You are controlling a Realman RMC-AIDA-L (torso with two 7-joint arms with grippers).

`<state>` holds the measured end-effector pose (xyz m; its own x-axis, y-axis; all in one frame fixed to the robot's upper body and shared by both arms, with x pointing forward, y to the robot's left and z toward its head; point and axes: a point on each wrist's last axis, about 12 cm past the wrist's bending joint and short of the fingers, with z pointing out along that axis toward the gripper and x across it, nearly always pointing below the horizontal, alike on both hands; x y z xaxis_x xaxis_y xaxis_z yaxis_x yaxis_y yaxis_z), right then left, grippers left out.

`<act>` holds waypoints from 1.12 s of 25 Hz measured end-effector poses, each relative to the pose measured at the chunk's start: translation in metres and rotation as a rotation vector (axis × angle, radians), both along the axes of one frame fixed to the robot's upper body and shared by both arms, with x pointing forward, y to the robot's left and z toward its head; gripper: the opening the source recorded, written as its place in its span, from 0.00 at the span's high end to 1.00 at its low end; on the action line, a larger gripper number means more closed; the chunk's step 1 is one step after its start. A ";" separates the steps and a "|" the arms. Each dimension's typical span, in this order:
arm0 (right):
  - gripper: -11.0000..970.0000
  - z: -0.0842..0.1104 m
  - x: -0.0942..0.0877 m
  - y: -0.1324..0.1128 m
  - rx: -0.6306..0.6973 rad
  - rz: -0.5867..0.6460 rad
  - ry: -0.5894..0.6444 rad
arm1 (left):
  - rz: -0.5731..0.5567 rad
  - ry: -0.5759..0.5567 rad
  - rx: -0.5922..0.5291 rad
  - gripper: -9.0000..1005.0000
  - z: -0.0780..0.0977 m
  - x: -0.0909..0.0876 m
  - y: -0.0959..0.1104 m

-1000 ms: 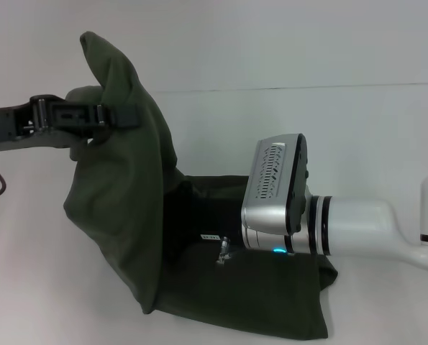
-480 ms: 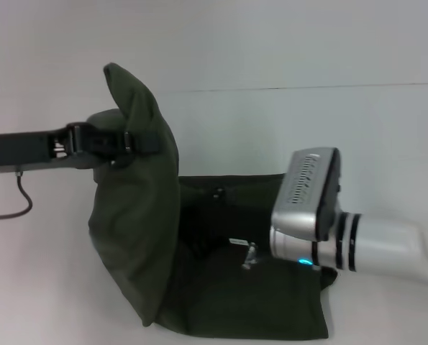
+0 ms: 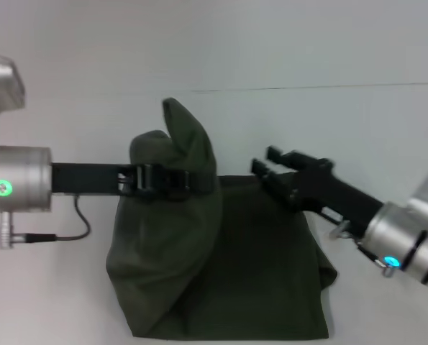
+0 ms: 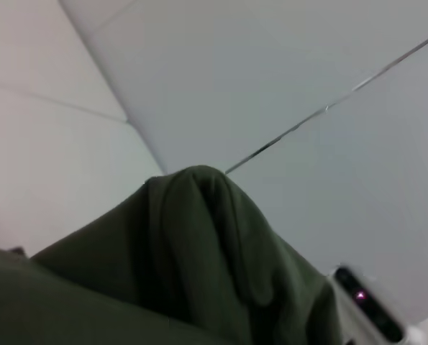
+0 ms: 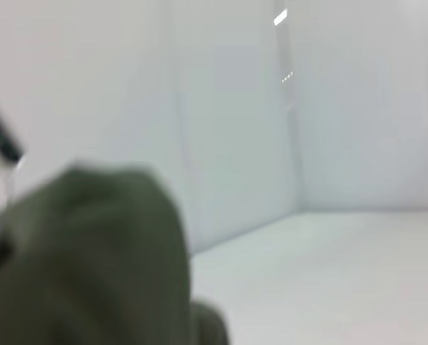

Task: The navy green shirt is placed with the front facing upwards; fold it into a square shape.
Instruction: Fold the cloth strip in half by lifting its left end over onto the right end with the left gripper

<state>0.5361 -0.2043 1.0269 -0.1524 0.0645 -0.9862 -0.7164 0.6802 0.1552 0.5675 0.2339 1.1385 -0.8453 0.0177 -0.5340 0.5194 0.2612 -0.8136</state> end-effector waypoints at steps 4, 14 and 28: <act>0.73 0.001 -0.006 -0.017 0.049 -0.061 -0.013 | -0.024 0.004 0.045 0.93 -0.009 0.000 -0.019; 0.37 0.000 -0.009 -0.025 0.069 -0.089 -0.003 | -0.049 0.002 0.104 0.93 -0.024 -0.002 -0.056; 0.36 0.000 -0.009 -0.028 0.077 -0.109 -0.006 | -0.017 0.043 0.095 0.92 -0.037 -0.001 -0.073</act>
